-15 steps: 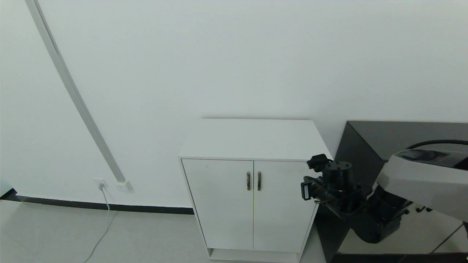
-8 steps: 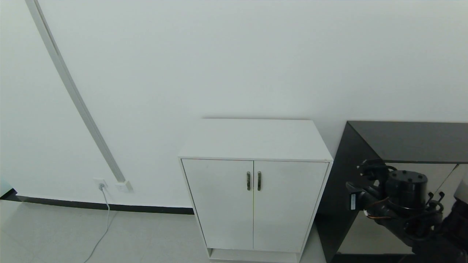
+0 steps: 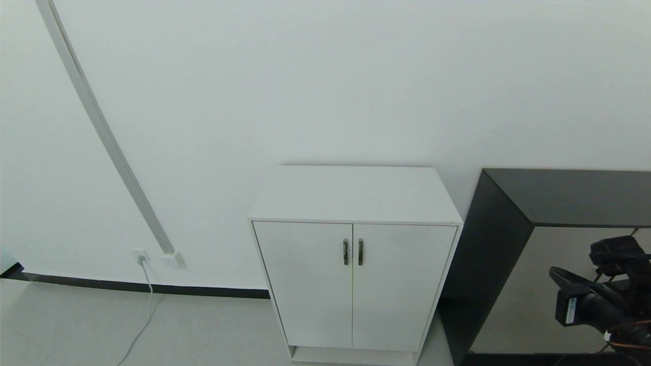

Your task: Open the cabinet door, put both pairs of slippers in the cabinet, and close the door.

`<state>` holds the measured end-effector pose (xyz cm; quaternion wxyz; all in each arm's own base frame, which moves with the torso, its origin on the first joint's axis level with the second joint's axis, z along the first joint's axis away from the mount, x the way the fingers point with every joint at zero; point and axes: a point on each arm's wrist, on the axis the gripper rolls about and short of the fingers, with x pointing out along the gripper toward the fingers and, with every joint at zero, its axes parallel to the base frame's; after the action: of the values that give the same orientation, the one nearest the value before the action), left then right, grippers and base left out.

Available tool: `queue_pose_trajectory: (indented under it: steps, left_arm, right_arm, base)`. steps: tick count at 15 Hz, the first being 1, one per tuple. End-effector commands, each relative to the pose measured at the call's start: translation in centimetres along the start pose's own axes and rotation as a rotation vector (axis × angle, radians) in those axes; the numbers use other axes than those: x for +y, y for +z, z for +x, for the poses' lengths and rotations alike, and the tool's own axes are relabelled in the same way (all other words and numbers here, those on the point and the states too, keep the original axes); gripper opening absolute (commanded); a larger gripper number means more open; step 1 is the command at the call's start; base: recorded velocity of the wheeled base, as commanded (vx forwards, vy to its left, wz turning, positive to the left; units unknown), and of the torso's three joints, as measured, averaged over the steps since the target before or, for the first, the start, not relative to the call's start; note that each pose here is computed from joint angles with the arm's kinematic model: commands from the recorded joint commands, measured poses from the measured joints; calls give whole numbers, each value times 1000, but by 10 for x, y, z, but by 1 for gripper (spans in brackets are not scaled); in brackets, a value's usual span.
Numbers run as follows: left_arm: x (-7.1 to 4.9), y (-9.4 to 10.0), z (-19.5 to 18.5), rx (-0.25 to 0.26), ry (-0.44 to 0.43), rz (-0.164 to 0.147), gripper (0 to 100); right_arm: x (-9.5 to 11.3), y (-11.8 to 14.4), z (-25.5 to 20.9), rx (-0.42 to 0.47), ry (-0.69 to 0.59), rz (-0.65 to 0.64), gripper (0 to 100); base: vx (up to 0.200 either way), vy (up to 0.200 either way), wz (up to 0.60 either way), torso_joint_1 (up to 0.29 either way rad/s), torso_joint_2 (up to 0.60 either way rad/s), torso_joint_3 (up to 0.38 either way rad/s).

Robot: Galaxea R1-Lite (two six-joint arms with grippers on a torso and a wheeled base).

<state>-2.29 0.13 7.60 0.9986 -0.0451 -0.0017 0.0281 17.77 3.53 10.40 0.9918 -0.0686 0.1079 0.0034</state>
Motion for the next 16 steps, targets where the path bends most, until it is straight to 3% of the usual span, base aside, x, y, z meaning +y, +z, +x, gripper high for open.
queue_pose_trajectory:
  steps: [1,5,10,16]
  left_arm:
    - [0,0,0,1,0,0,0]
    - [0,0,0,-1,0,0,0]
    - [0,0,0,-1,0,0,0]
    - [0,0,0,-1,0,0,0]
  right_arm:
    - [-8,8,-24,-59,-15,12,0]
    - [-16,-2,-73,30,84,2,0]
    - [-18,-36,-120,197,308,-3,0]
    - [-21,-60,-144,292,339,-18,0]
  base:
    - [0,0,0,0,0,0]
    - [0,0,0,0,0,0]
    - [0,0,0,0,0,0]
    - [0,0,0,0,0,0]
